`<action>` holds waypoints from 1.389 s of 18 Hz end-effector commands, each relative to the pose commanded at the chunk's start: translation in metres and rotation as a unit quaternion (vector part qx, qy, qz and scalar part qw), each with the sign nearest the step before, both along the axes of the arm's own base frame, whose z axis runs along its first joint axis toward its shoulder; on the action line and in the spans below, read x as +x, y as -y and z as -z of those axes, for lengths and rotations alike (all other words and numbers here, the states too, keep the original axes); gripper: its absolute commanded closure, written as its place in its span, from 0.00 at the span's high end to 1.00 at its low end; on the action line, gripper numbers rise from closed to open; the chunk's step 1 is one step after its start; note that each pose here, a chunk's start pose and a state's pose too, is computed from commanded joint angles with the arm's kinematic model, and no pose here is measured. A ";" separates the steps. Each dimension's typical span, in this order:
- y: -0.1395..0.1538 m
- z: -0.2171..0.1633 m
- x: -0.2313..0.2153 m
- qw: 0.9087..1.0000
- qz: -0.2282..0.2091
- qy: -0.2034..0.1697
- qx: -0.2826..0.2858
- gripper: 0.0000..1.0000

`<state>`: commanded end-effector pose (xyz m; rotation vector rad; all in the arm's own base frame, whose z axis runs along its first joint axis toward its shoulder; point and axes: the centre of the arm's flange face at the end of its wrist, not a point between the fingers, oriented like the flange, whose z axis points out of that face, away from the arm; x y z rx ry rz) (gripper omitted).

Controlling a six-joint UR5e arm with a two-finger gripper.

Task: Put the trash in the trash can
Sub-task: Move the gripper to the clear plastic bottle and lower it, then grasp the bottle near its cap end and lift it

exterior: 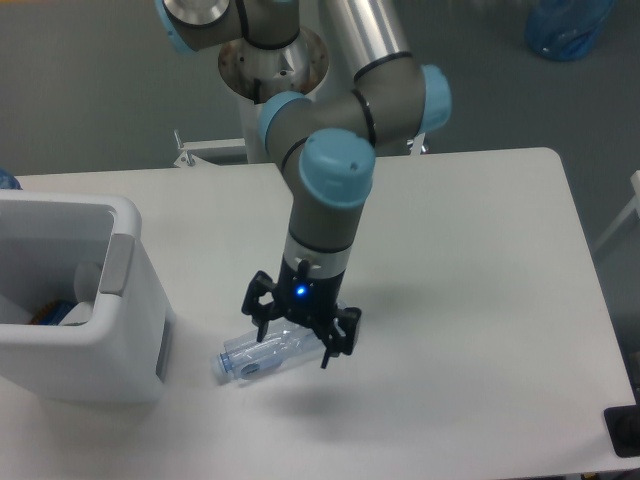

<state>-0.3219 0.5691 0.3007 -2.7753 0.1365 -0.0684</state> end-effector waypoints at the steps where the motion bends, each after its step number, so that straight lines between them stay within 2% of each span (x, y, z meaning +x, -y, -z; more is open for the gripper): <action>1: -0.004 0.004 0.007 1.000 0.013 0.001 -0.002 1.00; 4: -0.013 0.019 0.023 0.999 0.030 0.004 -0.013 1.00; 5: -0.013 0.026 0.022 0.999 0.037 -0.005 -0.025 1.00; 8: -0.025 0.059 0.041 0.993 0.093 -0.025 -0.063 1.00; 13: -0.016 0.082 0.049 0.985 0.134 -0.045 -0.100 1.00; 20: -0.026 0.105 0.051 0.983 0.139 -0.043 -0.114 1.00; 25: -0.029 0.113 0.054 0.982 0.137 -0.040 -0.120 0.69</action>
